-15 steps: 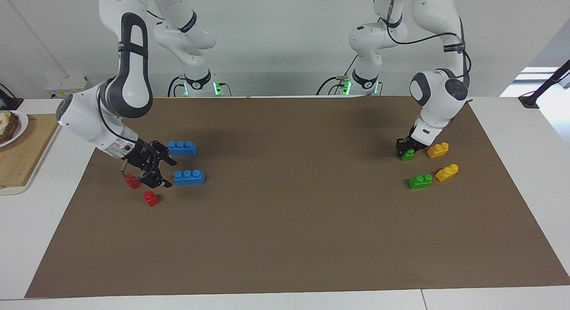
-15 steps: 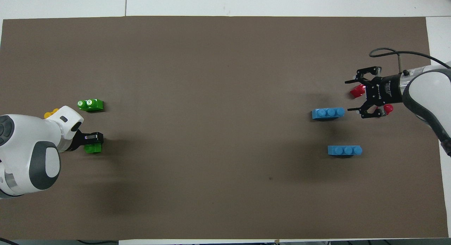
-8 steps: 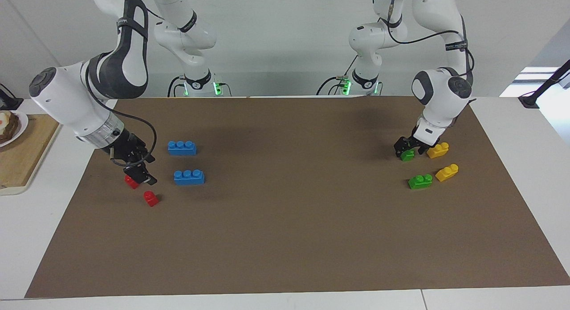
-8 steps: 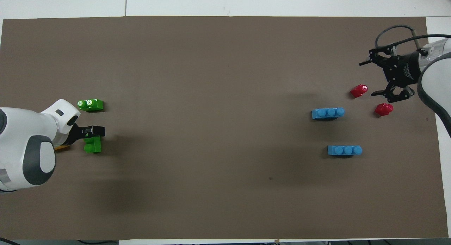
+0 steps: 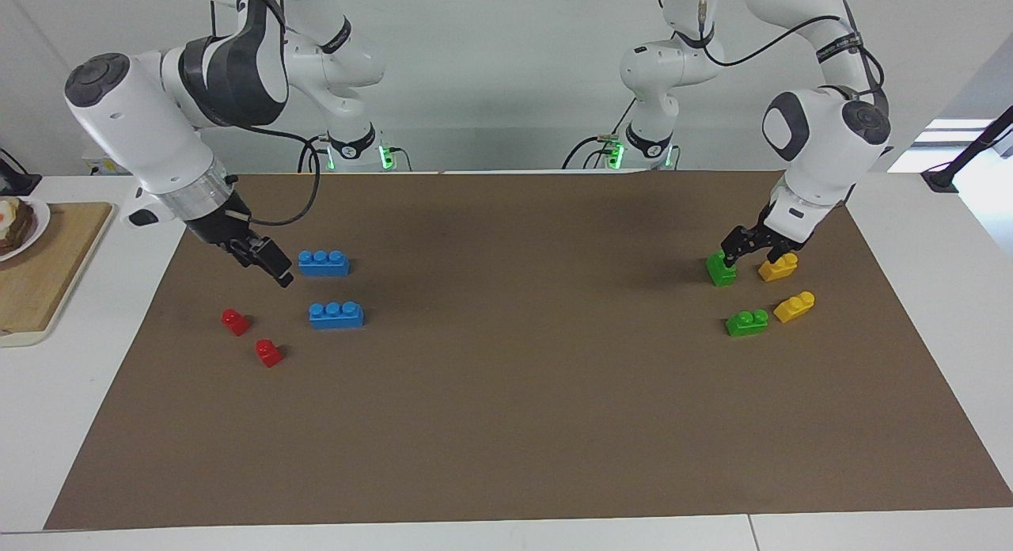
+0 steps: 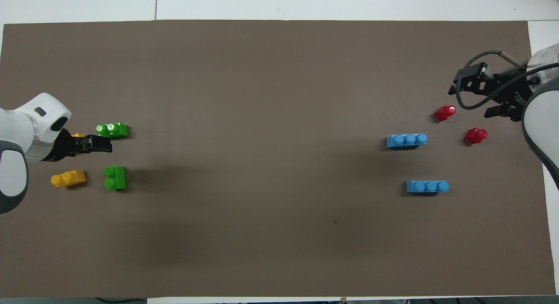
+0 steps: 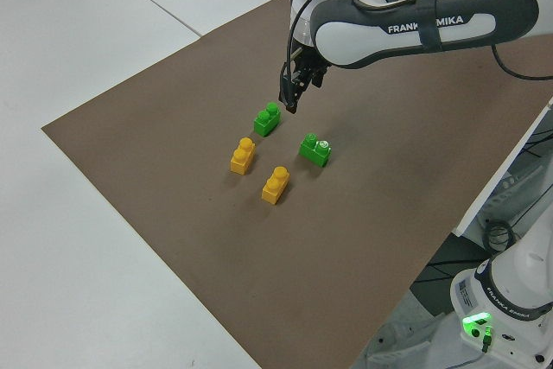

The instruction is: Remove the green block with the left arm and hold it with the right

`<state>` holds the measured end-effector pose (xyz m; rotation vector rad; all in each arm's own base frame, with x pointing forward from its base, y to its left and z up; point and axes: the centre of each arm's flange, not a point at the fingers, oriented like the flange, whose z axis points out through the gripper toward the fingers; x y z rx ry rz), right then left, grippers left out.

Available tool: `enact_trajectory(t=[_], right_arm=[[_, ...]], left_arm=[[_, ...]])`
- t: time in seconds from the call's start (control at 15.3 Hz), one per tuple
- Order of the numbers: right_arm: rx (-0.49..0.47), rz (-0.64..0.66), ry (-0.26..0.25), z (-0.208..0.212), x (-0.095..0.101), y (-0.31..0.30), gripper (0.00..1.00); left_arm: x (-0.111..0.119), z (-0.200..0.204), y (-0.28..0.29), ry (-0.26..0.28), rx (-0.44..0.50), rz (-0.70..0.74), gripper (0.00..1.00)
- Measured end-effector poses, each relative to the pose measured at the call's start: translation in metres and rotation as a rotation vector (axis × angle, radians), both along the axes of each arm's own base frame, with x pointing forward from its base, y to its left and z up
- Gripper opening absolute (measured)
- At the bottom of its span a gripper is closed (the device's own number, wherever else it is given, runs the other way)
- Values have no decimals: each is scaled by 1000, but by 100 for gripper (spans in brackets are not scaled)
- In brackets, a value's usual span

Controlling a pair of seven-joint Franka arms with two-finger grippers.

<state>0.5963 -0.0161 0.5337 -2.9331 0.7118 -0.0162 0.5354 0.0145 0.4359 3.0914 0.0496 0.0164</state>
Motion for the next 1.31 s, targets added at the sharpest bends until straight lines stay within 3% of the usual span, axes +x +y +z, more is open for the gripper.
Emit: enact_trajectory(t=[0.26,0.52,0.98,1.31], right_arm=[[-60,235,1,16,-14,-5,100],[-78,380,13,28,-26,-7,100],[-71,448,34,56,-54,4,100],[-79,467,12,58,-52,8,100]], left_arm=[[-4,48,0,-9,2,-3,100],[-4,79,1,7,0,-4,100],[18,113,3,48,-9,-12,100],[24,118,-6,82,-6,-26,100]])
